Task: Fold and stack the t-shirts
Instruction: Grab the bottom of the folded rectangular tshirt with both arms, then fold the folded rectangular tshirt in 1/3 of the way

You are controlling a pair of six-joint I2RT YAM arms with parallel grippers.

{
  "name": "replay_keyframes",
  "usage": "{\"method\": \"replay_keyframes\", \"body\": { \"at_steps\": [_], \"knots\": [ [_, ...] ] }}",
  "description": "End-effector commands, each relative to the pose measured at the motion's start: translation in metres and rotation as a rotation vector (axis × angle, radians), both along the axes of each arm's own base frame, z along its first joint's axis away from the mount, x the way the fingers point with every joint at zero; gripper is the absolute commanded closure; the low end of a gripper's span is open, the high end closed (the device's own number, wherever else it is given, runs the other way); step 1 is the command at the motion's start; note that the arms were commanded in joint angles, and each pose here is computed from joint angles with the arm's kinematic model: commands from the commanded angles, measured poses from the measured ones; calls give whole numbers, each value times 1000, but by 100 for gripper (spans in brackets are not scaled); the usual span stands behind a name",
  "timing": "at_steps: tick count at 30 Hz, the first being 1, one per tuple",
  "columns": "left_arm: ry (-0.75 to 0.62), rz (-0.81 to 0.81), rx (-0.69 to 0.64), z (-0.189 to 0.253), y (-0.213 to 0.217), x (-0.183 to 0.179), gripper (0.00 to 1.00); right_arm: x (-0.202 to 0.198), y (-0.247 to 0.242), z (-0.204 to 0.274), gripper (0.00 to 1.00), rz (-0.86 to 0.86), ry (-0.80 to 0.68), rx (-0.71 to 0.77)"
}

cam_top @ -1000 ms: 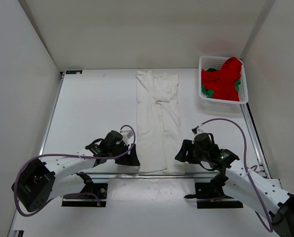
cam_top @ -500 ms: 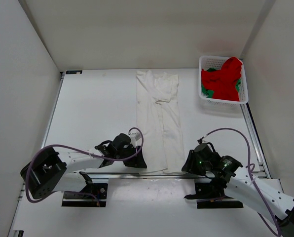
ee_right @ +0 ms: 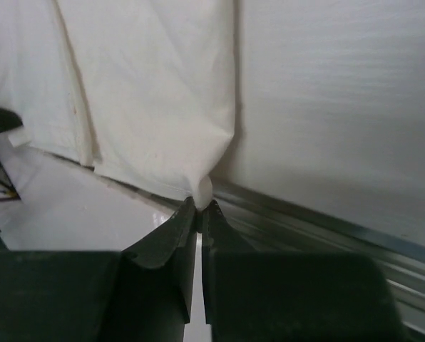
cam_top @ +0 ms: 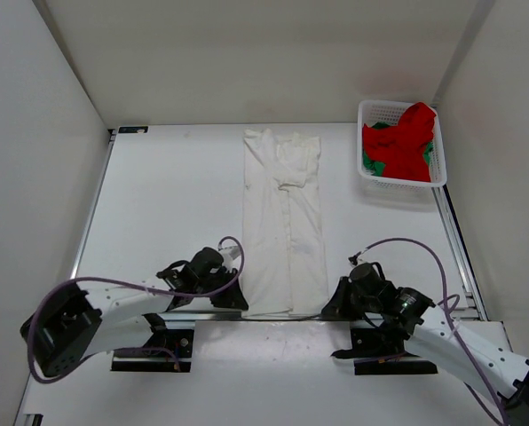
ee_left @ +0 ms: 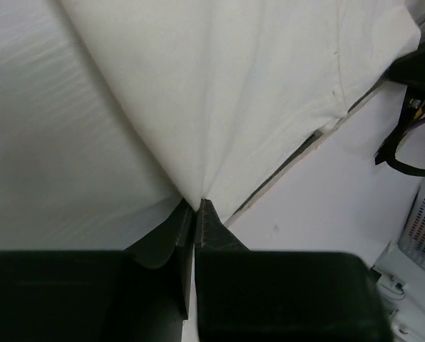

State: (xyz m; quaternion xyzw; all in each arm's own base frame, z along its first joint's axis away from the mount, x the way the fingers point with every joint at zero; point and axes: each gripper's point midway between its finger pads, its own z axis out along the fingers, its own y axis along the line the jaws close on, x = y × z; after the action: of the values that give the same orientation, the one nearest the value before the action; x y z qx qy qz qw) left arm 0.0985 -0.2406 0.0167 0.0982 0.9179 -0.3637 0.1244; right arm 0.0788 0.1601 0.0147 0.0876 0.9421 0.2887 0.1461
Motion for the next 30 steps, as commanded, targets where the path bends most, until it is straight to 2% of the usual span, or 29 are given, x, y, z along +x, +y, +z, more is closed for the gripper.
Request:
{"method": "replay_keyframes", "body": {
  "at_steps": [1, 4, 6, 8, 10, 12, 14, 15, 16, 18, 20, 21, 23, 24, 25, 26, 28, 29, 30],
  "knots": [
    [52, 13, 8, 4, 22, -15, 97, 4, 21, 30, 100, 12, -60, 77],
    [40, 54, -39, 25, 23, -7, 99, 9, 27, 48, 100, 47, -108, 59],
    [15, 92, -101, 47, 18, 8, 99, 29, 30, 73, 100, 88, -197, 56],
    [-52, 135, -137, 67, 11, 33, 97, 62, 20, 82, 100, 50, -253, 54],
    [-135, 179, -164, 94, 7, 71, 98, 94, 16, 94, 100, 79, -322, 93],
    [-178, 219, -153, 106, 5, 108, 98, 132, -3, 105, 100, 11, -365, 93],
    [-202, 262, -122, 112, 3, 155, 98, 165, -11, 105, 100, -3, -392, 39],
    [-193, 279, -73, 99, 5, 171, 98, 182, -14, 118, 100, -5, -433, 23],
    [-240, 312, -77, 113, 6, 195, 97, 200, -15, 120, 100, -5, -444, 2],
    [-227, 344, -45, 106, 4, 236, 97, 229, -14, 111, 100, -17, -424, 2],
    [-224, 371, -7, 99, 8, 265, 97, 262, -9, 124, 100, -20, -469, 42],
    [-204, 386, 16, 93, 12, 280, 98, 273, -10, 112, 100, -25, -446, 37],
    [-208, 403, 1, 93, 11, 298, 98, 301, -7, 124, 100, -20, -489, 41],
    [-218, 413, -6, 96, 11, 309, 97, 310, -7, 113, 100, -18, -458, 36],
    [-201, 427, 26, 81, 13, 316, 96, 323, -10, 118, 100, -23, -475, 36],
    [-224, 431, 28, 89, 14, 329, 97, 341, -11, 120, 100, -26, -490, 34],
    [-168, 448, 53, 66, 17, 342, 95, 358, -11, 111, 100, -14, -461, 56],
    [-185, 444, 46, 73, 13, 352, 95, 369, -12, 104, 100, -16, -436, 54],
    [-163, 464, 66, 62, 17, 359, 94, 373, -12, 87, 100, -12, -398, 40]
  ]
}}
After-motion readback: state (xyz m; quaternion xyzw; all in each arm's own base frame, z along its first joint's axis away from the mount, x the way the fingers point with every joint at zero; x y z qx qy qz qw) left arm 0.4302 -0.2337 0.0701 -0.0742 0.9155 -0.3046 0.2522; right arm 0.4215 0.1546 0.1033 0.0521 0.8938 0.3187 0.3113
